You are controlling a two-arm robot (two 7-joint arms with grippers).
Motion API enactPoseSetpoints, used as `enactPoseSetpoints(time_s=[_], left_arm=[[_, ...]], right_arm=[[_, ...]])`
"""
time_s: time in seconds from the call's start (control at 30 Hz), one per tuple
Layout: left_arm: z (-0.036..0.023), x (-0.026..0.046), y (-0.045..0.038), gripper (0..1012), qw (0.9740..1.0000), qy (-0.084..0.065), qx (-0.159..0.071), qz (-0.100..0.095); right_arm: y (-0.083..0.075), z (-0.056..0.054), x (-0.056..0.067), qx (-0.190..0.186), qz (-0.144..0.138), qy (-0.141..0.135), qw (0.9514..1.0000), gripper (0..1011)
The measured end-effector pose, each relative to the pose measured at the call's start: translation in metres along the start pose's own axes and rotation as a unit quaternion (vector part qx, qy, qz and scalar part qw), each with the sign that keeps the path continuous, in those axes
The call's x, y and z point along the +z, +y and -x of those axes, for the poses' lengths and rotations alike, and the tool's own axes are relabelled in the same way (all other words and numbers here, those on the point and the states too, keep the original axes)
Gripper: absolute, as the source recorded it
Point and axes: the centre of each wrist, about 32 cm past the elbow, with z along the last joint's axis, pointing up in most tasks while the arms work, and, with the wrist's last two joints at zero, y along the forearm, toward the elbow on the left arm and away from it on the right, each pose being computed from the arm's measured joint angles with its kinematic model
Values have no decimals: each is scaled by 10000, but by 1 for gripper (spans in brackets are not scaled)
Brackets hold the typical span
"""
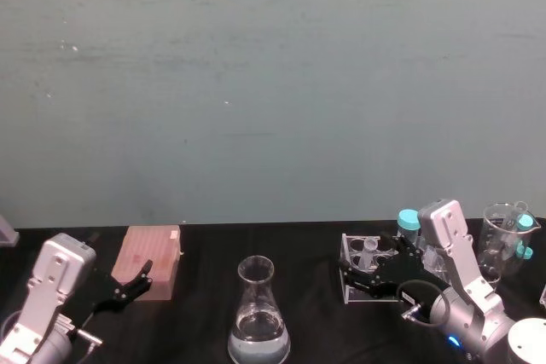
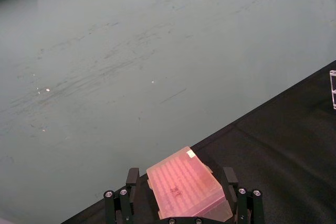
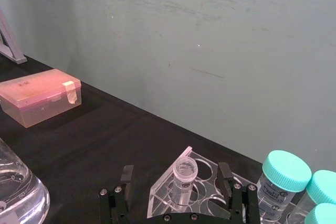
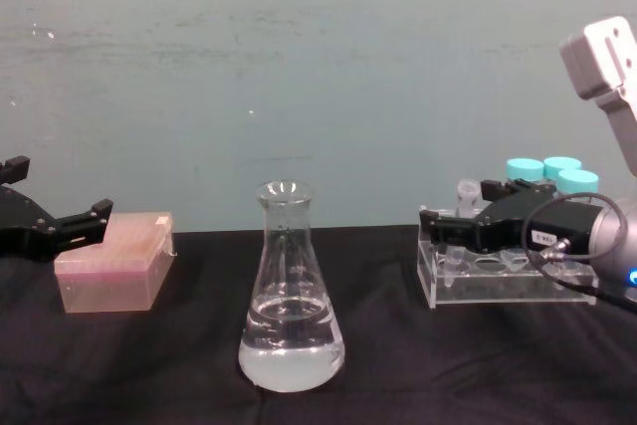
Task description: Pour the liquid from the test tube into the beaker using one hand.
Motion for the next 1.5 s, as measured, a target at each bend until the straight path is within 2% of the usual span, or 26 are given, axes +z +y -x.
enactPoseSetpoints(time_s=[1.5], left_arm=[[0,0,0,1000,10000,0,0,0]], right_arm=[[35,-9,4,-4,-14,-21,10000,1000]])
